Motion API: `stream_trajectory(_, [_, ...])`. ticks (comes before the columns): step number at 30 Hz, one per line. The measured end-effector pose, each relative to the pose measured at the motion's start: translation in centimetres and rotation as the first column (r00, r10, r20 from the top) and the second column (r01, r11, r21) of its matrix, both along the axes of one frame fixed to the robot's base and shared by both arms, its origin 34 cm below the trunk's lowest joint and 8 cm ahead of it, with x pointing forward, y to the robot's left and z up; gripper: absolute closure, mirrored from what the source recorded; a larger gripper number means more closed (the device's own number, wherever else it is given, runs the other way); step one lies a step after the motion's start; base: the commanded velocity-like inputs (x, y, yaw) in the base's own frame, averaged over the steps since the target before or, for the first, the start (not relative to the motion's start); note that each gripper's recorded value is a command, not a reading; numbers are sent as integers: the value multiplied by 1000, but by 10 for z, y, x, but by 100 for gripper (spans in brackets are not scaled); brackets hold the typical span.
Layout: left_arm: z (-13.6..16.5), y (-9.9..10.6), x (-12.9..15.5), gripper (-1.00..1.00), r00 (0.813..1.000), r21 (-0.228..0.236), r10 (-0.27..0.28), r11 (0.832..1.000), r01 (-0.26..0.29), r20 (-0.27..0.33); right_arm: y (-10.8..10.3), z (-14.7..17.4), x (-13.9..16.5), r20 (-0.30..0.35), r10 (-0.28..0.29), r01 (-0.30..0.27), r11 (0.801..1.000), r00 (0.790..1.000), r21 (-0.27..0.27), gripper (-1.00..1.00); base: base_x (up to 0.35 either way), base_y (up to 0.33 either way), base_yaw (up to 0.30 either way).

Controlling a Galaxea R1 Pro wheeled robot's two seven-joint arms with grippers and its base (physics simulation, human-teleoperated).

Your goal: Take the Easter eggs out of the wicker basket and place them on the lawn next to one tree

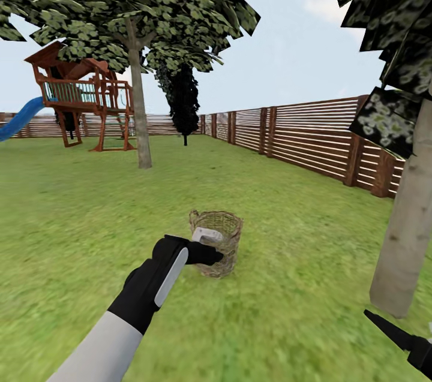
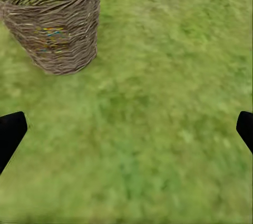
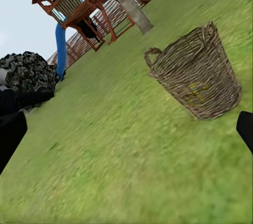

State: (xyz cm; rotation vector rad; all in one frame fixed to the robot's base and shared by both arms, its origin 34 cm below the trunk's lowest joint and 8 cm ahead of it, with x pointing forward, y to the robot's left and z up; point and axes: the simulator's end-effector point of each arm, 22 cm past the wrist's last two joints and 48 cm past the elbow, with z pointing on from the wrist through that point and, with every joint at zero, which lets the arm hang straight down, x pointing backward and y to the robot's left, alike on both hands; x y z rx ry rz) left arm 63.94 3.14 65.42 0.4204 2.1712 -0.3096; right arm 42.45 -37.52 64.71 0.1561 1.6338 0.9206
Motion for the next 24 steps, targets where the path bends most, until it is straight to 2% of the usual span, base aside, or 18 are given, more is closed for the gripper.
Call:
stream_trajectory(7, [16,0,3,-100,1000,0,-1,1000,1,4,0,15,3,4,0,0,1000,1000,0,-100,0,0,116])
stream_trajectory(24, [54,0,13,-100,1000,2,-1,1000,1,4,-1,53,13,4,-1,1,1000,1000,0,-100,0,0,6])
